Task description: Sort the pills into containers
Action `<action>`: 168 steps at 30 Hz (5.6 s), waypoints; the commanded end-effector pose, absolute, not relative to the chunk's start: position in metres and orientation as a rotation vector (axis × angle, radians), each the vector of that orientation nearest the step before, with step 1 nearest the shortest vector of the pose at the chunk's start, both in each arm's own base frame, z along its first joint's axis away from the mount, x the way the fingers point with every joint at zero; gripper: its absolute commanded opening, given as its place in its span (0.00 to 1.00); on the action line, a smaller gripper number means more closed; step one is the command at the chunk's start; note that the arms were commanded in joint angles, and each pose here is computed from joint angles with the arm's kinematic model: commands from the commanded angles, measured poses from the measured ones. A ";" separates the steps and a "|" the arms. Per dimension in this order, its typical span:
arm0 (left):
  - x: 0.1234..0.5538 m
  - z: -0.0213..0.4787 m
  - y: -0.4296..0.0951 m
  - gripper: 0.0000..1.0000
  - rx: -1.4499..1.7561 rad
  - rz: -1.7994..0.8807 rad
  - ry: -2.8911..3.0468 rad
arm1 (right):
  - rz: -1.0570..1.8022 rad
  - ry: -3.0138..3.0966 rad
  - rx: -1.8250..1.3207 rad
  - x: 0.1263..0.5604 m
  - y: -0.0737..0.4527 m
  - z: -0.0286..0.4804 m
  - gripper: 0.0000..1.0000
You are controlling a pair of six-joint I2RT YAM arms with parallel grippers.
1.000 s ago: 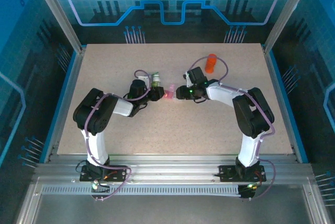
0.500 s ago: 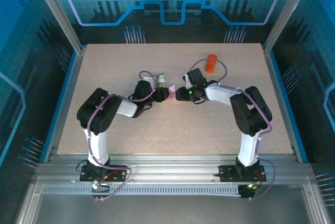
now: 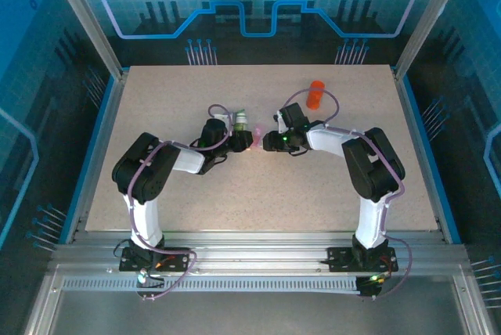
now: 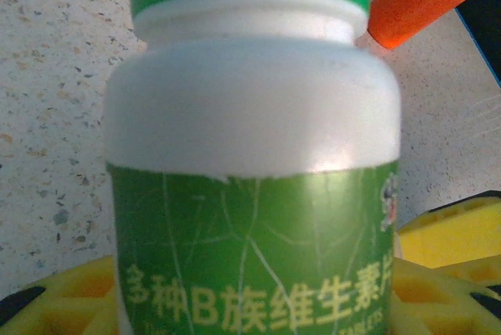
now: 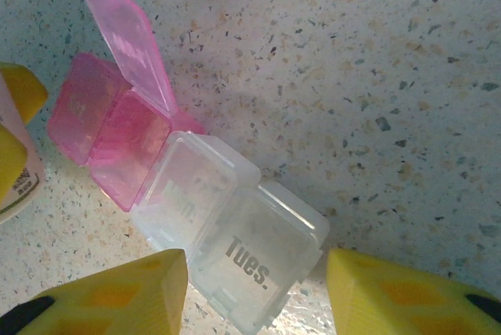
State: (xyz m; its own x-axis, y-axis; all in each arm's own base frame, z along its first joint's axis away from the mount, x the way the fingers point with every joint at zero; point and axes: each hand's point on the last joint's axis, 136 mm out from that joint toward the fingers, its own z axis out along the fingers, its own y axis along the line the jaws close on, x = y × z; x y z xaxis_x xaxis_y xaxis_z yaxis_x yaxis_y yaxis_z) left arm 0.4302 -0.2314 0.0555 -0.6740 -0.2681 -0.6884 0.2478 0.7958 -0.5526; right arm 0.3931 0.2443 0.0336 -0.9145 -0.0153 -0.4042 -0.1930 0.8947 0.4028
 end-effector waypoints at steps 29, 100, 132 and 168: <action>0.359 0.141 -0.213 0.00 1.305 -0.139 2.014 | 0.638 2.014 -0.213 0.309 0.168 0.163 0.64; 0.431 0.103 -0.170 0.00 2.124 1.053 1.752 | 0.698 2.015 0.093 0.310 0.129 0.144 0.69; 0.444 0.086 -0.211 0.00 2.244 1.023 1.565 | 0.760 2.030 0.103 0.312 0.134 0.139 0.69; 0.425 0.096 -0.204 0.00 1.860 0.689 1.905 | 0.798 2.062 0.106 0.315 0.139 0.127 0.69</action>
